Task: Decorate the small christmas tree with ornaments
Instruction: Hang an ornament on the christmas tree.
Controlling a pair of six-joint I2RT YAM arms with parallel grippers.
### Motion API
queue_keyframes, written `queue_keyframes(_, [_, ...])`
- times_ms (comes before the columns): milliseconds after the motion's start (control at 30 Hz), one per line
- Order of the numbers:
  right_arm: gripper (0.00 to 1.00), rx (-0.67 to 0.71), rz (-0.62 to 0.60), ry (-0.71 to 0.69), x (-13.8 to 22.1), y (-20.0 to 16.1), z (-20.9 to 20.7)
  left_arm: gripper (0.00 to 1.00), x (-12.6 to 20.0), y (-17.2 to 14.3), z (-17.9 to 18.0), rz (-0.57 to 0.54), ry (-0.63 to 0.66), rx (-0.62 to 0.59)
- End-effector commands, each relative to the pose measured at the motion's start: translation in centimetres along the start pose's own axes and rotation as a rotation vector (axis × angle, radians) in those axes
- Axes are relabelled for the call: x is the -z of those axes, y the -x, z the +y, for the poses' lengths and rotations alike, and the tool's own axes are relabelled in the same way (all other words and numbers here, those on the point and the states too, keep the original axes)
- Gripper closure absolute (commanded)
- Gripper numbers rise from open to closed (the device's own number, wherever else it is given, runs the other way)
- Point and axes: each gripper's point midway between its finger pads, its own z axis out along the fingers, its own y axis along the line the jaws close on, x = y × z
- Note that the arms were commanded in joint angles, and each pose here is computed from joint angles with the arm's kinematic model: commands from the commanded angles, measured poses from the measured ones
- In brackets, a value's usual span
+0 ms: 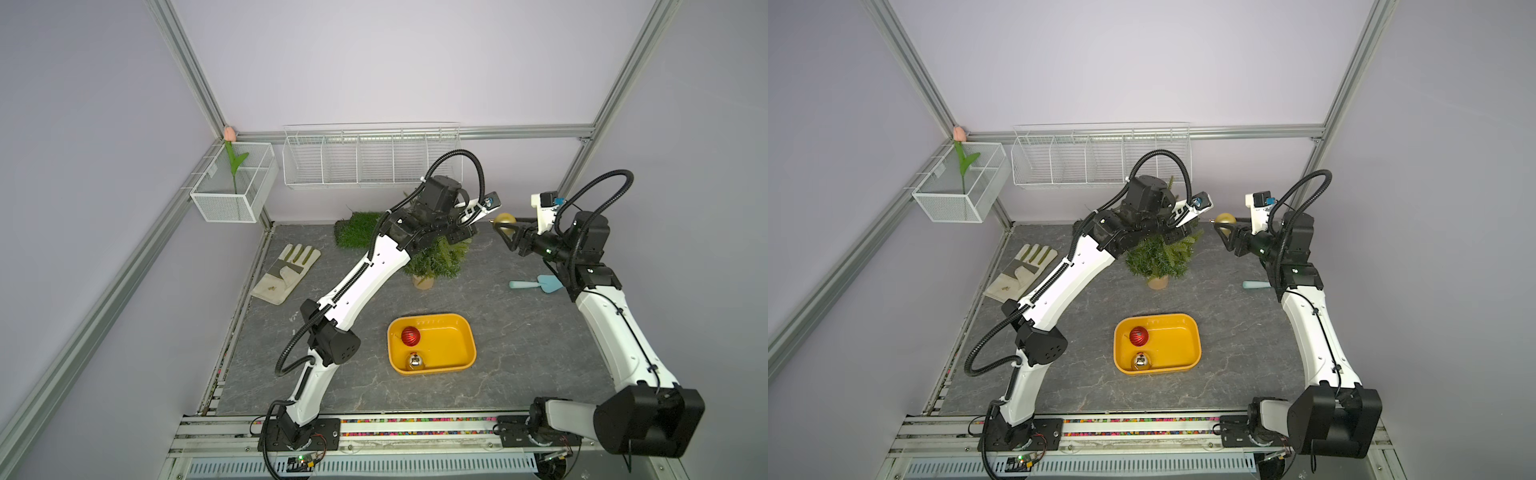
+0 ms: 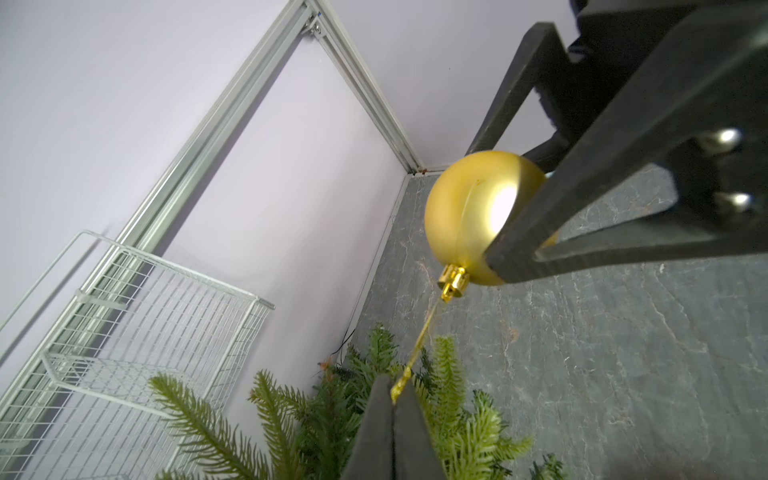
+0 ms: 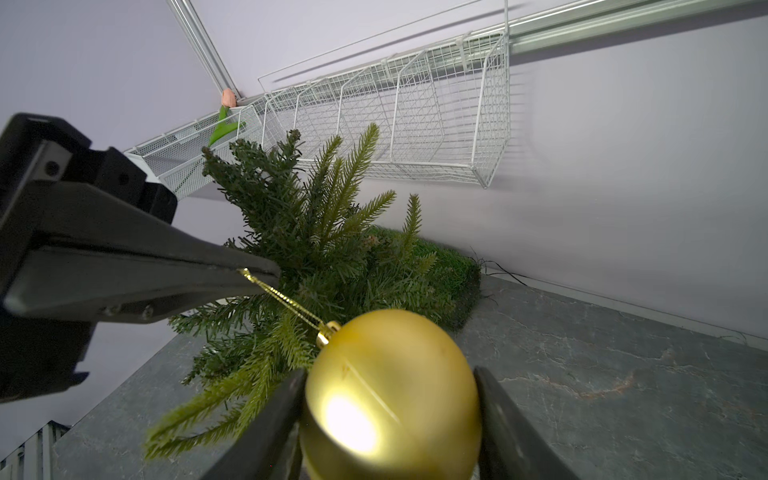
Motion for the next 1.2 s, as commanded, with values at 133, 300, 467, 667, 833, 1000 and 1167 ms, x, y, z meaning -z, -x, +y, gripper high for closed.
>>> queue_keyframes(133, [0.6, -0.006, 0.012, -0.003, -0.7, -1.2, -1.0, 1.0, -2.4, -2.0, -1.0, 0.058, -0.012, -0.032])
queue_keyframes(300, [0.6, -0.014, 0.005, 0.022, -1.1, -1.3, -1.0, 1.0, -3.1, -2.4, -1.5, 0.065, -0.022, -0.034])
queue_keyframes(467, [0.61, -0.023, 0.029, 0.014, -1.6, -2.0, -1.6, 1.0, -3.4, -2.6, -1.4, 0.07, -0.013, -0.038])
queue_keyframes(667, [0.61, -0.028, 0.06, 0.007, -1.8, -2.8, -1.9, 1.0, -3.4, -3.0, -1.6, 0.088, -0.02, -0.056])
queue_keyframes(833, [0.61, -0.043, 0.075, 0.014, -2.1, -3.3, -2.2, 1.0, -3.5, -3.3, -2.0, 0.1, -0.031, -0.069])
queue_keyframes(1000, [0.61, -0.058, 0.093, 0.022, -2.2, -4.1, -2.1, 1.0, -3.8, -4.1, -2.6, 0.127, -0.049, -0.079])
queue_keyframes(1167, [0.61, -0.067, 0.103, 0.024, -2.2, -4.5, -2.1, 1.0, -4.0, -4.6, -3.0, 0.145, -0.058, -0.079])
